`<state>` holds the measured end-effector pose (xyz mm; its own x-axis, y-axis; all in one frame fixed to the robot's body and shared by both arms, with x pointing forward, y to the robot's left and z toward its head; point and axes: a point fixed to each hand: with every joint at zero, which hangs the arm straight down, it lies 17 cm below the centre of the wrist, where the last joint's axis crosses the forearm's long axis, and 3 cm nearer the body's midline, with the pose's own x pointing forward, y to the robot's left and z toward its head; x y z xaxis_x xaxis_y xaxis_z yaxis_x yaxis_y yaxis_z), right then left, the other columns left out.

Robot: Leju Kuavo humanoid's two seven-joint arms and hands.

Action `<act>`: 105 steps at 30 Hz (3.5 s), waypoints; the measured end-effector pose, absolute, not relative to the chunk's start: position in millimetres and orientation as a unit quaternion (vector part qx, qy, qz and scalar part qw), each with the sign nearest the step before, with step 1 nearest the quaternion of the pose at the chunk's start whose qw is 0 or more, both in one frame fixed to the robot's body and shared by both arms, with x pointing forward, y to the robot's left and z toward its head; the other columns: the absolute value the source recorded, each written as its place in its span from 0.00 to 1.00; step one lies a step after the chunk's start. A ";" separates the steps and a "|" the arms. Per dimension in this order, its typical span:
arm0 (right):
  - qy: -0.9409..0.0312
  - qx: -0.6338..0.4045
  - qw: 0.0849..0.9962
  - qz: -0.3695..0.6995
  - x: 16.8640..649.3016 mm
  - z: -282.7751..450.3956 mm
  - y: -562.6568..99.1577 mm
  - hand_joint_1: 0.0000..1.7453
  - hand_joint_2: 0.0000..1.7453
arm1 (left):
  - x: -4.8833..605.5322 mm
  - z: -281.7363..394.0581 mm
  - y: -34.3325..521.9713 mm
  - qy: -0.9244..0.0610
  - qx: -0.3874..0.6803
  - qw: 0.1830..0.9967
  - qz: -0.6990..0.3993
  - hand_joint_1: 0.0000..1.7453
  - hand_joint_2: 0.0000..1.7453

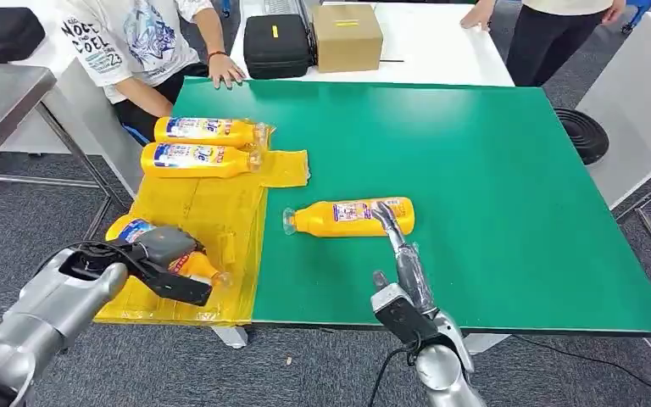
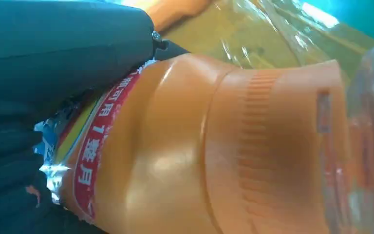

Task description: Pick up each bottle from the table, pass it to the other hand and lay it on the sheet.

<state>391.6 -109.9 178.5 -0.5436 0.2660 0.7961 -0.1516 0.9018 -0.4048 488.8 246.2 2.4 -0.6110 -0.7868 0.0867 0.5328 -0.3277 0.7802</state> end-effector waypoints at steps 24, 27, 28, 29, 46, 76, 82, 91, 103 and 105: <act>-0.846 -0.034 0.487 0.215 390.3 168.8 -112.1 0.00 0.00 | 483.0 -5.8 253.3 -0.386 0.127 0.427 -0.808 0.00 1.00; -0.845 -0.033 0.489 0.215 389.7 167.7 -112.3 0.00 0.00 | 484.8 -3.9 253.9 -0.383 0.128 0.425 -0.810 0.00 1.00; -0.845 -0.033 0.489 0.214 389.7 167.8 -112.4 0.00 0.00 | 485.2 -3.3 253.7 -0.382 0.129 0.424 -0.811 0.00 1.00; -0.845 -0.032 0.489 0.213 389.7 167.8 -112.5 0.00 0.00 | 485.7 -2.7 253.8 -0.382 0.129 0.423 -0.812 0.00 1.00; -0.844 -0.030 0.495 0.204 388.4 164.6 -118.0 0.00 0.00 | 489.1 48.4 267.1 -0.417 0.114 0.431 -0.792 0.00 0.00; -0.701 -0.268 0.521 0.407 538.8 141.1 -232.0 0.00 1.00 | 452.8 77.9 175.9 -0.732 0.025 0.549 -0.402 0.00 1.00; -0.657 -0.273 0.546 0.443 566.3 127.7 -249.1 0.00 1.00 | 453.1 77.9 167.2 -0.738 0.020 0.567 -0.365 0.00 1.00; -0.614 -0.217 0.552 0.520 583.2 115.3 -229.6 0.00 1.00 | 453.8 76.4 161.3 -0.738 0.028 0.576 -0.350 0.00 1.00; -0.585 -0.087 0.514 0.621 555.6 103.1 -126.9 0.00 1.00 | 457.6 79.7 166.1 -0.742 0.031 0.581 -0.333 0.00 1.00; -0.580 -0.080 0.509 0.631 551.6 100.3 -118.5 0.00 1.00 | 457.6 80.2 165.1 -0.742 0.030 0.581 -0.332 0.00 1.00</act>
